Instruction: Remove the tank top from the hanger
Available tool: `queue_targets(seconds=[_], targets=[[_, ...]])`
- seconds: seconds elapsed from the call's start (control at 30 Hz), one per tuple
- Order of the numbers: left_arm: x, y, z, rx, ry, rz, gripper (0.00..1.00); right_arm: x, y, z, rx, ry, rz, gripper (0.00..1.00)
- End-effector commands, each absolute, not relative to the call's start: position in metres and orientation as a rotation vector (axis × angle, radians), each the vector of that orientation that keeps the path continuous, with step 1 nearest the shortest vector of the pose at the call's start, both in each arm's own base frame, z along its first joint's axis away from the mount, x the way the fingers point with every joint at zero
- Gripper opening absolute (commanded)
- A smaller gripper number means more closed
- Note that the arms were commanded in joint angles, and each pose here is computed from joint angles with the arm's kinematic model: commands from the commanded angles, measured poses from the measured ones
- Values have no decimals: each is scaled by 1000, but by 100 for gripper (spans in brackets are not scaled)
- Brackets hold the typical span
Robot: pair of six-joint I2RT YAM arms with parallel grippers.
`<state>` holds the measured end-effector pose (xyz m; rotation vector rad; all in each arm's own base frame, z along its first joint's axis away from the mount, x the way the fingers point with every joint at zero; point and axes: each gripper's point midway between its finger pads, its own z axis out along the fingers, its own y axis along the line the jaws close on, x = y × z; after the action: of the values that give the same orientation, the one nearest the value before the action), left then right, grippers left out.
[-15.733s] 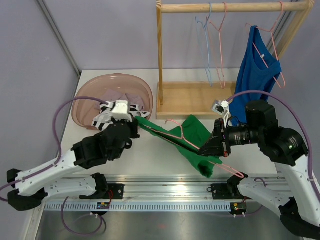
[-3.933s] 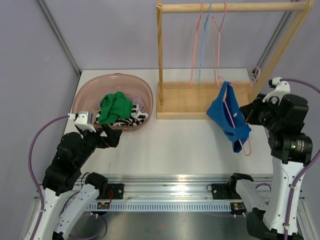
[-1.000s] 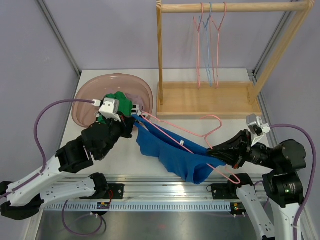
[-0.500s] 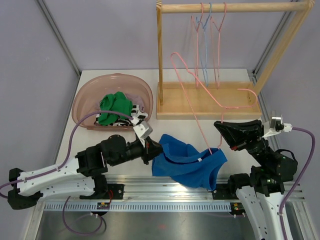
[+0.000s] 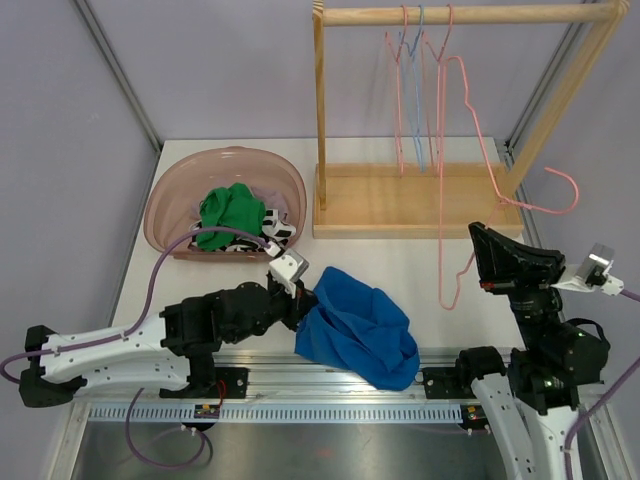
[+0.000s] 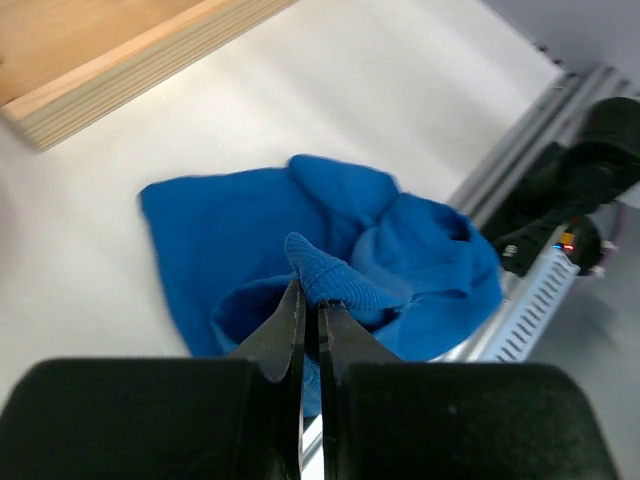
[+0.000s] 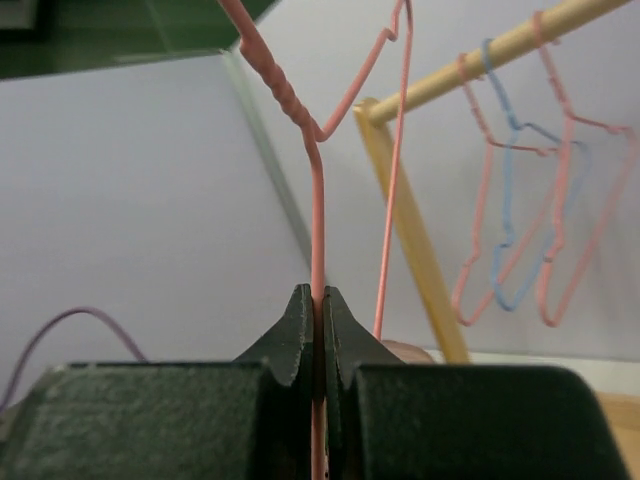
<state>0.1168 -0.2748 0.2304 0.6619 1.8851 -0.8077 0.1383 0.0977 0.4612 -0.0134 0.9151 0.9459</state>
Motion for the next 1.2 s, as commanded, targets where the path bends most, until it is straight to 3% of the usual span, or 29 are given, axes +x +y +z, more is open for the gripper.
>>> queue_targets(seconds=[0.0, 0.07, 0.13, 0.2, 0.23, 0.3, 0.4, 0.5, 0.7, 1.17], targets=[[142, -244, 247, 438, 1902, -668, 0, 160, 66, 441, 80, 1172, 631, 0], [143, -234, 243, 420, 1924, -626, 0, 159, 51, 451, 132, 1227, 543, 0], [144, -226, 243, 409, 1928, -609, 0, 181, 50, 425, 137, 1410, 470, 0], [144, -222, 245, 397, 1929, -607, 6, 197, 54, 423, 115, 1510, 448, 0], [144, -222, 245, 398, 1930, -608, 12, 204, 56, 419, 109, 1547, 446, 0], [142, -220, 247, 396, 1931, -613, 53, 217, 57, 418, 117, 1577, 440, 0], [141, -215, 248, 383, 1946, -608, 75, 238, 57, 424, 136, 1582, 421, 0], [143, -195, 244, 351, 1972, -537, 85, 268, 57, 428, 145, 1611, 386, 0], [141, -167, 248, 287, 1994, -498, 99, 317, 63, 447, 119, 1627, 358, 0], [133, -155, 231, 325, 2080, -421, 99, 407, 71, 515, 47, 1613, 285, 0]])
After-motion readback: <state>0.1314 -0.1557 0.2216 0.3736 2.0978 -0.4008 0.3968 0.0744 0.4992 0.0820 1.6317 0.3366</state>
